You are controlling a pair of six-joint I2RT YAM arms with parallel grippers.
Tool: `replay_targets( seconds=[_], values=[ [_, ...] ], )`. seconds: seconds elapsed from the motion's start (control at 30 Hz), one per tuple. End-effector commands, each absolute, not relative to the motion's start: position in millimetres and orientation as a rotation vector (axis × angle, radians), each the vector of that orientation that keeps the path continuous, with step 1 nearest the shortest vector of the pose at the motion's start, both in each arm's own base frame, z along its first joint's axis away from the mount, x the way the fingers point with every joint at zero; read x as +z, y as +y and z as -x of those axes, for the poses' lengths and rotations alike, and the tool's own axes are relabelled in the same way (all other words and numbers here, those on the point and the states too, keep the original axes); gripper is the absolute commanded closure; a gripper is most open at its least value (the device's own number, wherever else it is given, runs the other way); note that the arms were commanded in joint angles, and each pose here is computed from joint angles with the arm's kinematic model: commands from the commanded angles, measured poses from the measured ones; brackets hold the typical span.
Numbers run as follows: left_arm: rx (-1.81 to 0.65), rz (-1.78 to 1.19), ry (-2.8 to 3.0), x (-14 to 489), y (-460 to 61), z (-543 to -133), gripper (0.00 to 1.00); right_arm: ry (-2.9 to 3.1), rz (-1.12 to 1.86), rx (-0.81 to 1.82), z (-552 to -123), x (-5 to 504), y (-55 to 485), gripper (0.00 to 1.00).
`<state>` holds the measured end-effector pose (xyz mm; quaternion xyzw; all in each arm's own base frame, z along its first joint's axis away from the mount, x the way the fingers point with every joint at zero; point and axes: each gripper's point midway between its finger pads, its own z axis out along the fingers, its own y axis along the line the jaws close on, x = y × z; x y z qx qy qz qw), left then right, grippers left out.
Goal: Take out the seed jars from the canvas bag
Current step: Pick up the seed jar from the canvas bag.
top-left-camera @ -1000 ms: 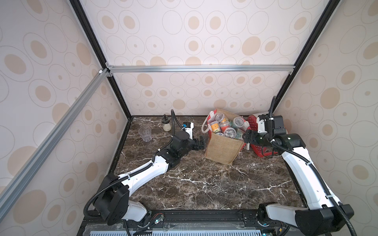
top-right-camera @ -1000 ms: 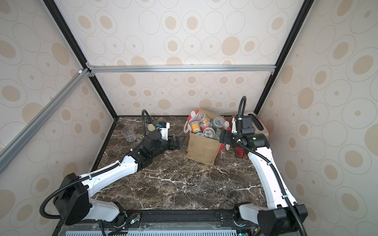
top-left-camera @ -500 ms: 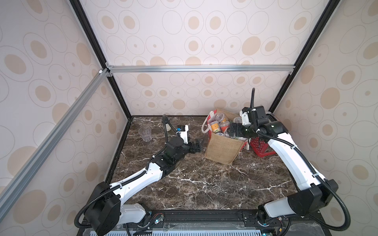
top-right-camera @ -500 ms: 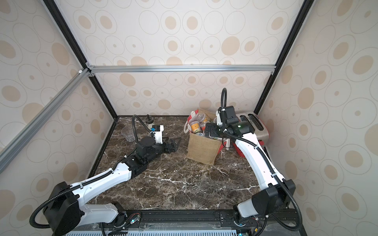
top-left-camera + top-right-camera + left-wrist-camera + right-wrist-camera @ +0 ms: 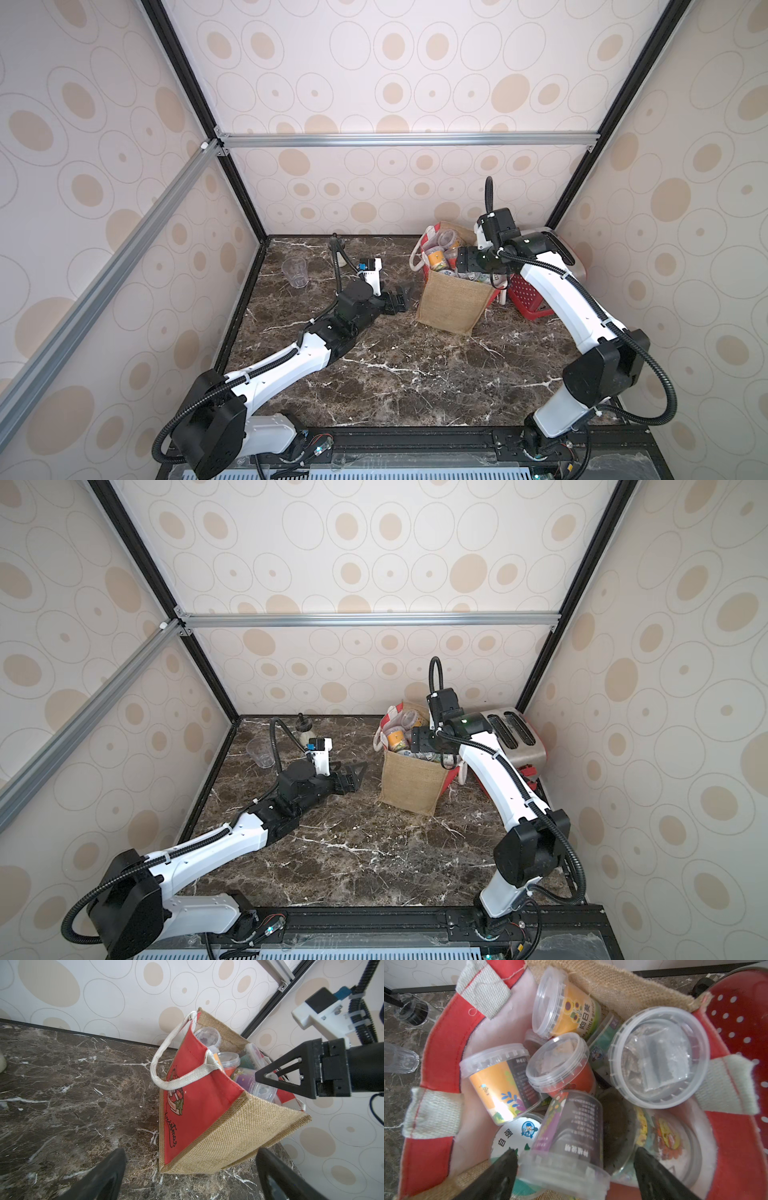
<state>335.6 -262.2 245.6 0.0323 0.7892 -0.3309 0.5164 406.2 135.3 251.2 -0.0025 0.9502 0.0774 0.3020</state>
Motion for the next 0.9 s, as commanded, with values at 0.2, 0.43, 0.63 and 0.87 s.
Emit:
replay_targets(
  seconds=[0.2, 0.43, 0.63, 0.87],
  values=[
    [-0.79, -0.085, 1.838, 262.3, -260.2, -333.4, 0.02, 2.609, 0.046, 0.126, -401.9, 224.5, 139.7, 0.11],
    [-0.792, -0.082, 1.836, 263.1, -260.8, -334.6, 0.02, 2.557, 0.045, 0.08, -400.9, 248.1, 135.0, 0.1],
    [-0.799, -0.078, 1.831, 264.0, -261.3, -334.6, 0.02, 2.483, 0.042, 0.127, -400.7, 274.2, 136.9, 0.09],
    [-0.797, -0.075, 1.831, 263.3, -259.3, -333.2, 0.02, 2.539, 0.054, 0.176, -407.2, 253.9, 149.4, 0.09]
  ],
)
